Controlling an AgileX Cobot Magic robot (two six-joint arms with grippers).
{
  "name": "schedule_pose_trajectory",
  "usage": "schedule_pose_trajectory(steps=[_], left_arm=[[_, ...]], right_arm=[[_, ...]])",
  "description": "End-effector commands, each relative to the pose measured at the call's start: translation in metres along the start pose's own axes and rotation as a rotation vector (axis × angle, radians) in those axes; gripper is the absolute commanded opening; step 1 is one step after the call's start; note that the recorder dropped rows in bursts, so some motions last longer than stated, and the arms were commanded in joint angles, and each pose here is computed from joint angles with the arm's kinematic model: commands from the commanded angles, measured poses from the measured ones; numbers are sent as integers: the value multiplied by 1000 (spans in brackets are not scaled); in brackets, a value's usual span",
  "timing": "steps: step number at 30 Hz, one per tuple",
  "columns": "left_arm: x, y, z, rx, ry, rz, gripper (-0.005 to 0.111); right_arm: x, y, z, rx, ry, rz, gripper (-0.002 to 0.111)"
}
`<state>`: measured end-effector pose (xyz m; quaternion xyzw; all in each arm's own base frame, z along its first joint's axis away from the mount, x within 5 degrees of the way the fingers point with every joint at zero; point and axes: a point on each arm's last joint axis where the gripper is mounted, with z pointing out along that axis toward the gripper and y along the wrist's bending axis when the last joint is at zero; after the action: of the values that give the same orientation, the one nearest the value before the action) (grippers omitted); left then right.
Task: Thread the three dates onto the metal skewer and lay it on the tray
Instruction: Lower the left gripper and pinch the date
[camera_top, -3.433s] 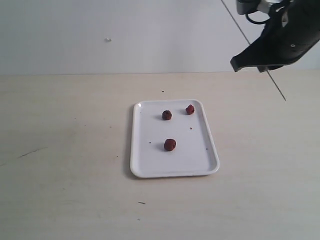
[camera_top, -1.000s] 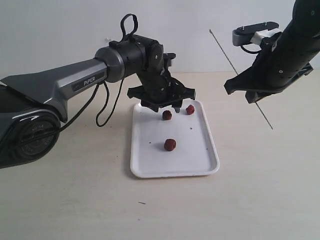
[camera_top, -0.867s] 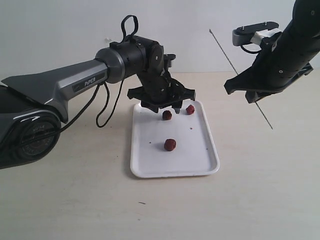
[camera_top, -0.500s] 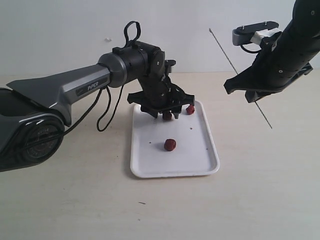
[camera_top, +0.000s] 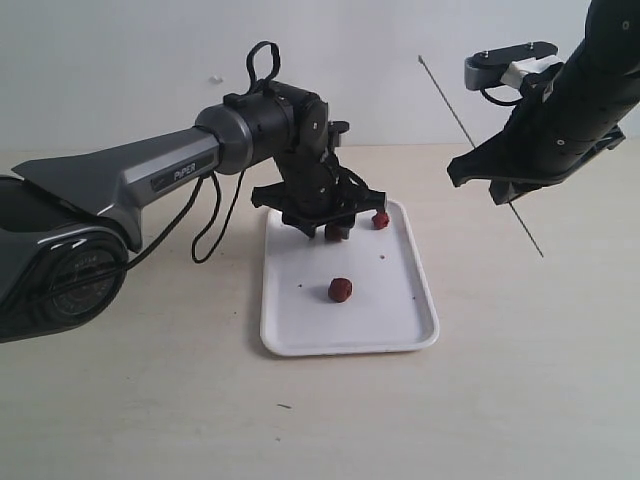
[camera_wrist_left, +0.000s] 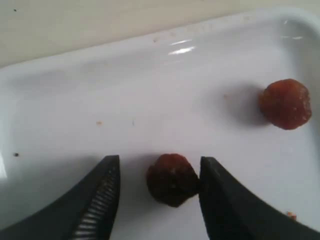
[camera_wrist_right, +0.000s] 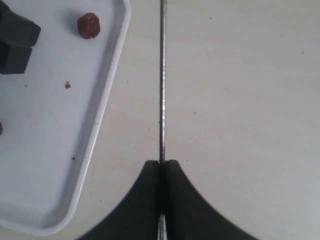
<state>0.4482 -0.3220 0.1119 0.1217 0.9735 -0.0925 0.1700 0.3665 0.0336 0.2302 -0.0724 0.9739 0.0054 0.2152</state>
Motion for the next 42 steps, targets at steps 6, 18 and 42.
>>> schedule_pose_trajectory(steps=[6,18,42], left_arm=[[6,-2,1,-10,54,-6,37],[6,-1,1,-18,51,10,36],[5,-7,-21,31,88,99,21]], right_arm=[[-1,-1,-1,-9,-14,8,0],[-1,0,-1,-18,-15,3,0],[-2,0,-1,-17,-23,3,0]])
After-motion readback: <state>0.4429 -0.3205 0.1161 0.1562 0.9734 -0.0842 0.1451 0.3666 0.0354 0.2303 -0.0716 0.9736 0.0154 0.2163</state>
